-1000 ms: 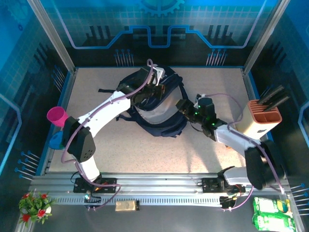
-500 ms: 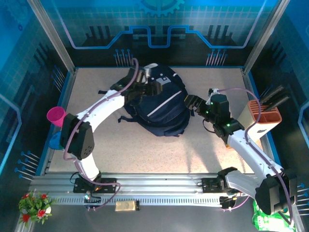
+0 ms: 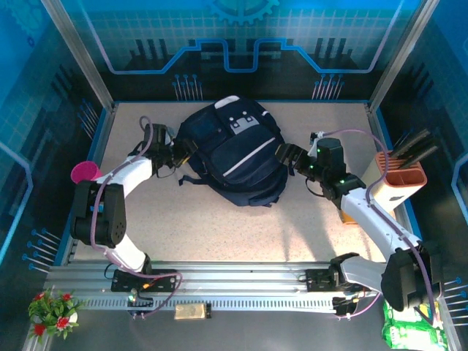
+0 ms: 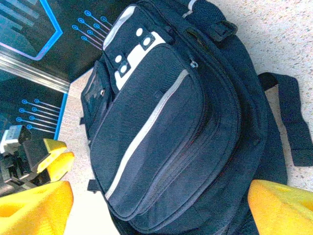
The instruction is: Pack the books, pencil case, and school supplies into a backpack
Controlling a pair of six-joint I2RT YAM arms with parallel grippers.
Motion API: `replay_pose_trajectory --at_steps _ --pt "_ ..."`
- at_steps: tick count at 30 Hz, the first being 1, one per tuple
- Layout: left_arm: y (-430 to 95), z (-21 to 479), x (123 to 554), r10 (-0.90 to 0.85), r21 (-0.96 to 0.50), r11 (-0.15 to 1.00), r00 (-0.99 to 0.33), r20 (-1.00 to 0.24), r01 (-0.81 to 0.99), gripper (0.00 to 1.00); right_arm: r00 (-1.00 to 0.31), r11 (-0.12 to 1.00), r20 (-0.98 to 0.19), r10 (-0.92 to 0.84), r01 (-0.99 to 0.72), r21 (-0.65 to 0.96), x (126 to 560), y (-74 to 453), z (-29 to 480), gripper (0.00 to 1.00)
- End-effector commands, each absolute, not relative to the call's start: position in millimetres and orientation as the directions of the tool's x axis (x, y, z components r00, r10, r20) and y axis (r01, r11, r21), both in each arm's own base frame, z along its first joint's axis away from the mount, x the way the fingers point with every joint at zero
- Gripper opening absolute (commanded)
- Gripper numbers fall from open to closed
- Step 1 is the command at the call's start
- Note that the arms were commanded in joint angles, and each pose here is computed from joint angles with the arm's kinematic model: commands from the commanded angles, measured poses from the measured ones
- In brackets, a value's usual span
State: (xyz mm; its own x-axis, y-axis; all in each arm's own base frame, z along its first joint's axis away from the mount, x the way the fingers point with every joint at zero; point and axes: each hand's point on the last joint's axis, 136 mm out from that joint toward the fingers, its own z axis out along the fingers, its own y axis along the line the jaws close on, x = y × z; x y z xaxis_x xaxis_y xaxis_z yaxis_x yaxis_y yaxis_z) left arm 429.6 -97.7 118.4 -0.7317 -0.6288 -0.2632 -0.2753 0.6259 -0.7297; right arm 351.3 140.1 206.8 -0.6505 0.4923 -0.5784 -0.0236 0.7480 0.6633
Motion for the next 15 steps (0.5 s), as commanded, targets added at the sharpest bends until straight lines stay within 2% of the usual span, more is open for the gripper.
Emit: replay_pose_trajectory --at_steps 1,4,15 --pt "-106.1 122.8 435.6 -0.631 -0.793 0.562 -0.742 -0.226 -0.236 0.43 -0.646 0.723 -0.571 0.507 -0.041 0.689 355.0 141.9 213.6 0.93" --pt "-108.9 114.3 439.9 -0.62 -0.797 0.556 -0.756 -0.211 -0.234 0.36 -0.65 0.716 -0.564 0.51 -0.042 0.697 355.1 143.4 213.3 0.93" --pt "-120.1 94.7 455.1 -0.587 -0.823 0.529 -0.79 -0.177 -0.208 0.36 -0.662 0.71 -0.551 0.508 -0.041 0.703 353.2 145.4 210.8 0.93"
